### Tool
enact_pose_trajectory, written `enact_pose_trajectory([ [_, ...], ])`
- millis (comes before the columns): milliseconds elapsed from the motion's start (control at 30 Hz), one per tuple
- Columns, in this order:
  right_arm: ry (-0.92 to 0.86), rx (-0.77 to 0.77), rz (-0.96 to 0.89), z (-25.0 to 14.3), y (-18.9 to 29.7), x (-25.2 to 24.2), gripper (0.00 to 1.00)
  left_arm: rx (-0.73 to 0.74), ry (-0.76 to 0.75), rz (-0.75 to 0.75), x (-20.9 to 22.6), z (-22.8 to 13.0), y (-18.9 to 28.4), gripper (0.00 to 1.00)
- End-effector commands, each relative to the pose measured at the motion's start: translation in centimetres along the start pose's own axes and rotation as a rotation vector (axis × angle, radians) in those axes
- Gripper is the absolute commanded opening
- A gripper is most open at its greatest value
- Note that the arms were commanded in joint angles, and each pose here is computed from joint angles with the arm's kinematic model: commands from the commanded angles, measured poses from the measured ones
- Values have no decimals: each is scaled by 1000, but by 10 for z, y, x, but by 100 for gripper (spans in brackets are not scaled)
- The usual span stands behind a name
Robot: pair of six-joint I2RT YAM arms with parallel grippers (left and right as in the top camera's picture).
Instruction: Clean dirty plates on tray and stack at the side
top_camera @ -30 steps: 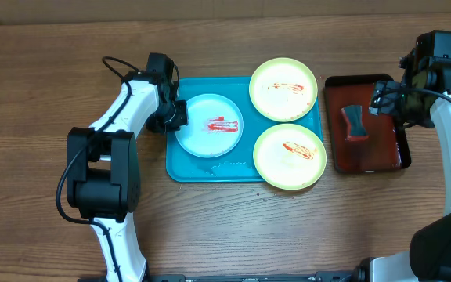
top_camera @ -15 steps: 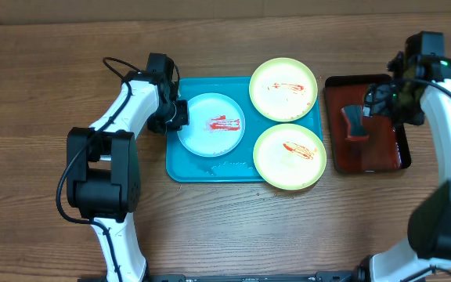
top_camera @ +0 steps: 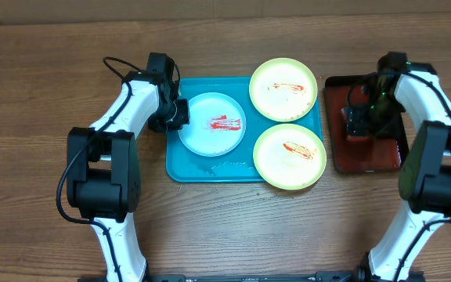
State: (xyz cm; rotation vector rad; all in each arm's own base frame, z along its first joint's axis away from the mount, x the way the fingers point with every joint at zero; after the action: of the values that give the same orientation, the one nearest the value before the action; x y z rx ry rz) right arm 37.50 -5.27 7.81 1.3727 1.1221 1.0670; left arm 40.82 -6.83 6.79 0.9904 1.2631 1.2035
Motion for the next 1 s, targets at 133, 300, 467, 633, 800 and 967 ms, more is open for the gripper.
enact_pose_trajectory([
  [133,10,-68,7,16,1,2,72,25,-1,13,0,-6,-9,4],
  [300,10,-52,7,13,0,2,39,14,-2,10,0,-3,-9,4],
  [467,8,-18,6,7,0,2,22,8,-3,9,0,-2,-9,4],
  [633,4,-14,6,6,0,2,4,3,-4,17,1,-2,-9,4],
  [800,-19,-16,6,6,1,2,4,3,-4,16,1,-2,-9,4],
  [967,-18,-26,6,9,7,2,4,3,-4,16,1,-1,-9,4],
])
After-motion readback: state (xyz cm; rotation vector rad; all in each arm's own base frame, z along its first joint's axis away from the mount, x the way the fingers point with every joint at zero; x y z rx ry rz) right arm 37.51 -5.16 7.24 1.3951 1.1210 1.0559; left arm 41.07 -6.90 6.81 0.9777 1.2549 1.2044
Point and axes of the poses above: each gripper's point midway between its finger pads, its own y axis back along the fingers, its own x axis along the line the jaws close on, z = x × y, the point moved 6 cm from there along y, back along the fingers
